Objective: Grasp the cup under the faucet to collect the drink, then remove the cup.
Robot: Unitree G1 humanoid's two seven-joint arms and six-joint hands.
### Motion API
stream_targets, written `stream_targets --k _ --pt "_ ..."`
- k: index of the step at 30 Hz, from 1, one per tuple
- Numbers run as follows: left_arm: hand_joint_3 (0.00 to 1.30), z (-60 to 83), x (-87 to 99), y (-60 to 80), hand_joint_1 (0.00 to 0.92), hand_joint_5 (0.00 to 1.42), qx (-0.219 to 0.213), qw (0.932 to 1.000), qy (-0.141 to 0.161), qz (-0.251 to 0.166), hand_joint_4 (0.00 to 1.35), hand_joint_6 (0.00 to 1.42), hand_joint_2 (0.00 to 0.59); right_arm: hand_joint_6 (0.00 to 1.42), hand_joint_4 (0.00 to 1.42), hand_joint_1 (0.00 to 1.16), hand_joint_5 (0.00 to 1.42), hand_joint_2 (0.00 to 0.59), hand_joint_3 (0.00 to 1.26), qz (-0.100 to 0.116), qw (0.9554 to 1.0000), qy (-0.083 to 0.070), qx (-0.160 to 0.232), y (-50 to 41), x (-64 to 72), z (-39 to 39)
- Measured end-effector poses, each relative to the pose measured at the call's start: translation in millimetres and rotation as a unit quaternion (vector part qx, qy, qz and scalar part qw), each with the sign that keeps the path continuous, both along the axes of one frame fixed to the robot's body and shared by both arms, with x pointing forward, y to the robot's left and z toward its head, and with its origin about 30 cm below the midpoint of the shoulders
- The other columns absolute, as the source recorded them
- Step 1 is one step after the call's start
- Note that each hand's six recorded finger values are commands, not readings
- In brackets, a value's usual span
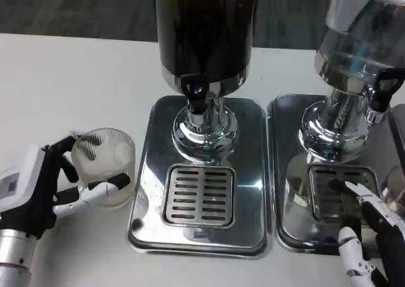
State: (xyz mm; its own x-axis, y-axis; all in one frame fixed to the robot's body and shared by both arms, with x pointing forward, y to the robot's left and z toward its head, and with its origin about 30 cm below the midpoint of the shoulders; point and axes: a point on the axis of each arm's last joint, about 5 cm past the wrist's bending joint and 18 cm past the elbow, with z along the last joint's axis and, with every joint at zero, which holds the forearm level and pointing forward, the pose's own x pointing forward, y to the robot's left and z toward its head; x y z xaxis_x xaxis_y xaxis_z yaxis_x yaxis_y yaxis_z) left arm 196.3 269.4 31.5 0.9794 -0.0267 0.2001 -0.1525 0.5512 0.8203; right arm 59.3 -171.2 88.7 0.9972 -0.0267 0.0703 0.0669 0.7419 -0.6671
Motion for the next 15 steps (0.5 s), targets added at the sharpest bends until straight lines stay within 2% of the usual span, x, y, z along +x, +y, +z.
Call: stream_targets --k 11,15 --pt "0.59 2.2 -7.9 14.2 0.322 0.89 0.008 0.9997 -0.001 0.022 0.64 1.25 0.109 0.11 0.16 0.1 0.16 0.566 0.24 0.004 1.0 0.007 0.004 0.6 1.1 -3.6" --pt "0.59 4.8 -11.0 19.7 0.327 0.89 0.008 0.9997 -0.007 0.023 0.64 1.25 0.108 0.11 0.16 0.1 0.16 0.566 0.24 0.008 0.9999 0.005 0.006 1.7 2.1 -3.4"
